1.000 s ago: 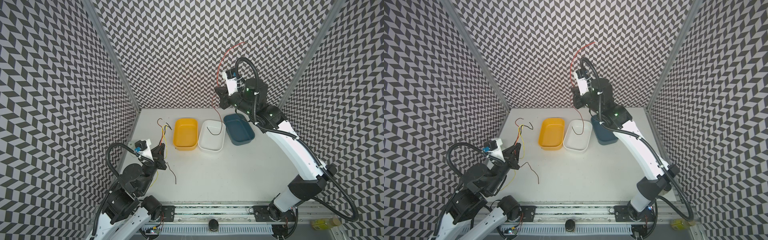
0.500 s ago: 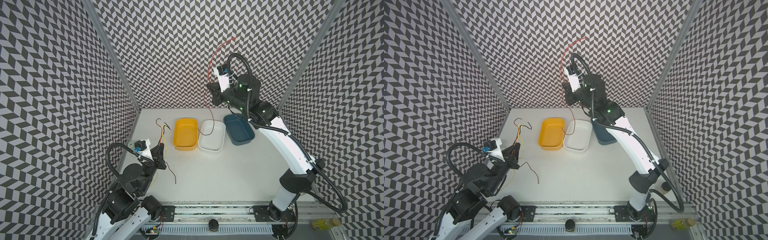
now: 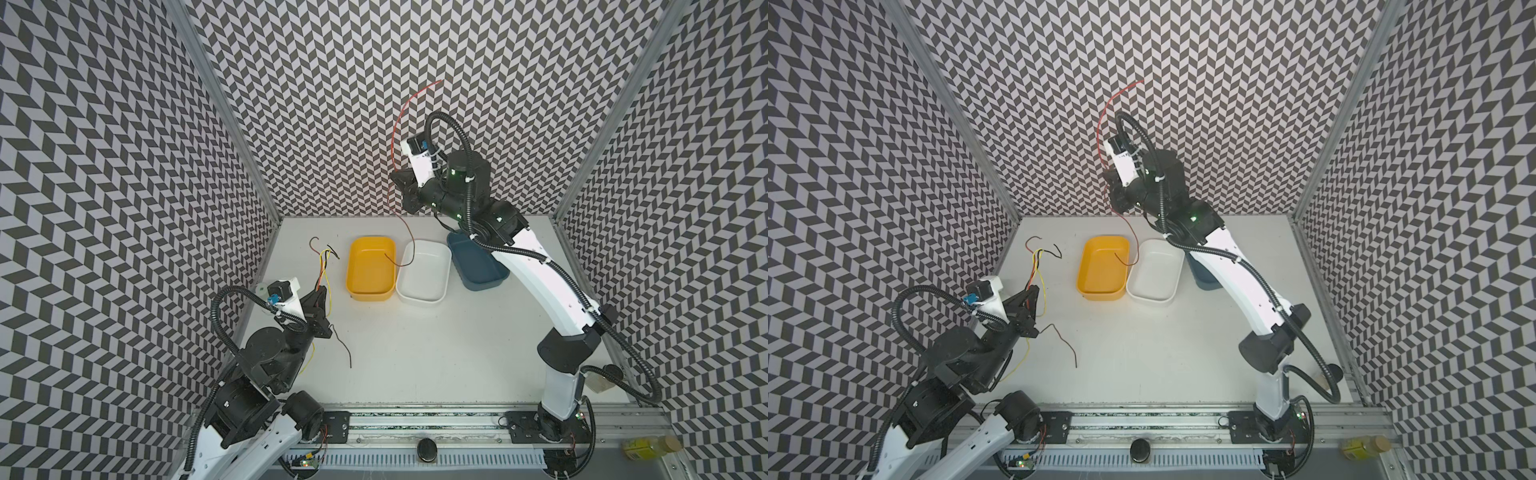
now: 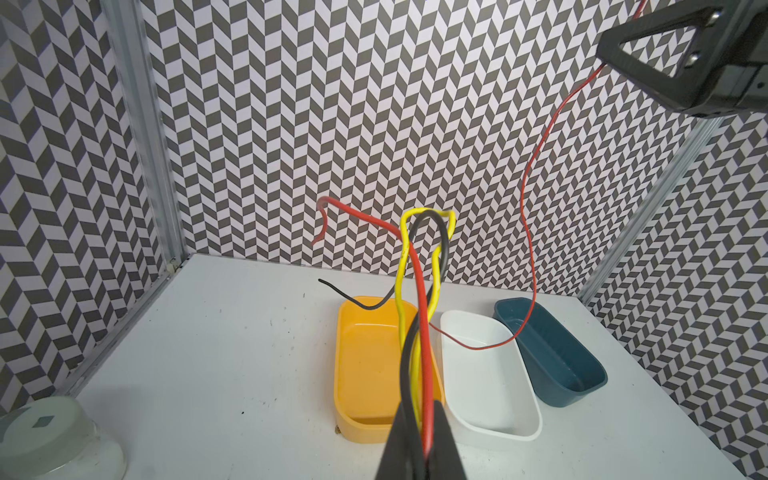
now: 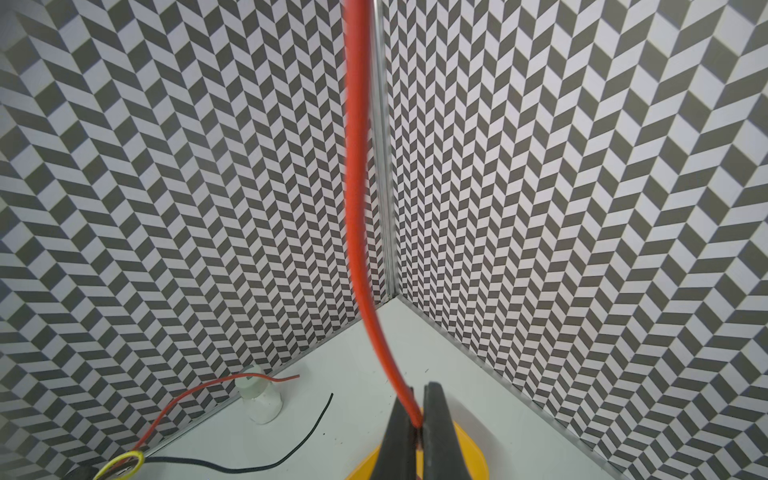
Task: Untangle the cables
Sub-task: 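Carry the red wire over the yellow tray with the right gripper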
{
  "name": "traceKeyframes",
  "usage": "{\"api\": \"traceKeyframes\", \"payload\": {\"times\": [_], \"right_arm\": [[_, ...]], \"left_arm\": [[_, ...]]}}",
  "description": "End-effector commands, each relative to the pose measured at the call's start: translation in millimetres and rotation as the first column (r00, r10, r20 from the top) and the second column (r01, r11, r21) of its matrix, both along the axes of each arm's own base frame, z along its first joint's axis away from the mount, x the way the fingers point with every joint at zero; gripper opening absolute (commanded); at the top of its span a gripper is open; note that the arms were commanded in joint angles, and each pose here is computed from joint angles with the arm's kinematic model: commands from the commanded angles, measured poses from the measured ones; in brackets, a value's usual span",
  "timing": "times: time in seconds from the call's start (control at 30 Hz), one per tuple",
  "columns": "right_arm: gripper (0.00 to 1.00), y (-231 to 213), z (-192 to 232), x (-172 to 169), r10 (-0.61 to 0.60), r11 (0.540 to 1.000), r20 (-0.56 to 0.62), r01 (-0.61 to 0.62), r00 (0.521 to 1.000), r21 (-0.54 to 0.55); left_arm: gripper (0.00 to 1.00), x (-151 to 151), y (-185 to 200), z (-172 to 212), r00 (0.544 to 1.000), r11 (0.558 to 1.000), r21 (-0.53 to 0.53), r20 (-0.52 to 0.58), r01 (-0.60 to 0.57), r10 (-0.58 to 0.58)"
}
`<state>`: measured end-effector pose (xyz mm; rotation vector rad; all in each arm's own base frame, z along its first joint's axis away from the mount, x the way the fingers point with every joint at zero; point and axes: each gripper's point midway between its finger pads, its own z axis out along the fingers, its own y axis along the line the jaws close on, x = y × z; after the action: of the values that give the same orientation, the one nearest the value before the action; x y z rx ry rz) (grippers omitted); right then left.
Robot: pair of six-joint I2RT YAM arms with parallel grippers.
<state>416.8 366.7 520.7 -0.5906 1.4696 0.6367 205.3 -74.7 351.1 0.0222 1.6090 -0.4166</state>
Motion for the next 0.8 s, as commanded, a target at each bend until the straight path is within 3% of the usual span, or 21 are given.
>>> {"api": "traceKeyframes", "payload": {"times": [0.0,0.37,0.77], "right_arm": [[0.00,13.5,8.1,0.3,0.019,1.000,0.054,-0.020,0.998,0.014],[0.00,60.2,-29.2,22.8,0.061,0.998,0.040,-0.060,0.997,-0.005],[0.00,92.6,-100.1,56.4,0.051,0.997,-0.008,-0.052,0.999,-0.058]], "left_arm": [[0.00,-1.0,5.8,3.0,0.999,1.000,-0.010,0.019,-0.027,0.027],[0.00,-1.5,6.7,4.5,0.999,0.999,-0.013,0.025,-0.031,0.032],[0.00,-4.6,6.4,6.8,0.999,1.000,-0.018,0.039,-0.023,0.023]]}}
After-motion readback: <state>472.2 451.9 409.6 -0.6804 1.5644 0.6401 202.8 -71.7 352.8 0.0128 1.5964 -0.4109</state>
